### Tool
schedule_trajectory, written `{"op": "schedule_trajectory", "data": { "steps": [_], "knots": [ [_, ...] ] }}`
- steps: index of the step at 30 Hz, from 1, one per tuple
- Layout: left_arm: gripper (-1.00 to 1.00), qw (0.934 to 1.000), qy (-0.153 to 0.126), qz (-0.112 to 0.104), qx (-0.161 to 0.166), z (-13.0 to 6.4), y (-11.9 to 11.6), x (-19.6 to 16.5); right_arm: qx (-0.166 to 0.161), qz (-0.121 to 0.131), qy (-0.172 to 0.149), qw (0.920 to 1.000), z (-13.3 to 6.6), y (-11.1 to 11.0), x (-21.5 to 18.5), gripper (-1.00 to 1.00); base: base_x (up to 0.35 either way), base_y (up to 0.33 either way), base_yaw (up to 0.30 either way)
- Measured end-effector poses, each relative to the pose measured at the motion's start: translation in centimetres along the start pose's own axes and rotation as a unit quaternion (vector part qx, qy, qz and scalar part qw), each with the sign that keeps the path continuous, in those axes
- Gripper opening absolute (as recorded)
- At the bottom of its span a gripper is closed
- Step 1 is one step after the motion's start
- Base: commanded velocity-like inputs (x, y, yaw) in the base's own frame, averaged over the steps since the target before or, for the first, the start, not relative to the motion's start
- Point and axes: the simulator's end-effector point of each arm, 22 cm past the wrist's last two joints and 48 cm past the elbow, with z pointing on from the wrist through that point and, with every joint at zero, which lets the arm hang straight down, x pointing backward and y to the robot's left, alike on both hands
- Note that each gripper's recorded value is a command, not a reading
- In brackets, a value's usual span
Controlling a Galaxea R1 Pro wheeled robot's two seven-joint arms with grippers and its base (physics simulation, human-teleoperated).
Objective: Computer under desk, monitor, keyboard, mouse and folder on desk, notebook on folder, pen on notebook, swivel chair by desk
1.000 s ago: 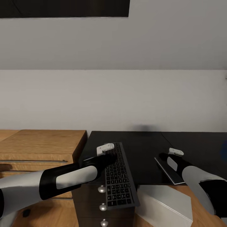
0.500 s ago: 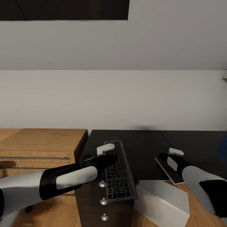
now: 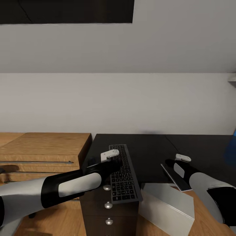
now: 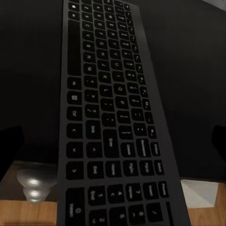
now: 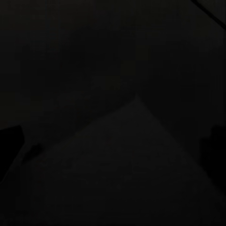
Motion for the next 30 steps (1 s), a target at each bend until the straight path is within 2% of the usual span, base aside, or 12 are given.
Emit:
{"op": "schedule_trajectory", "data": {
  "steps": [15, 17, 30],
  "knots": [
    [1.0, 1.0, 0.0, 0.0, 0.0, -0.2, -0.1, -0.3, 0.002, 0.001, 0.004, 1.0, -0.1, -0.2, 0.1, 1.0, -0.004, 0.0, 0.0],
    [1.0, 1.0, 0.0, 0.0, -0.001, -0.3, -0.3, -0.7, 0.003, 0.01, 0.009, 0.9999, -0.3, -0.2, 0.1, 1.0, 0.0, 0.0, 0.0],
    [1.0, 1.0, 0.002, 0.0, 0.0, -1.4, -1.3, -2.6, 0.003, 0.014, 0.009, 0.9999, -1.5, 0.0, -2.1, 1.0, 0.0, 0.0, 0.0]
  ]
}}
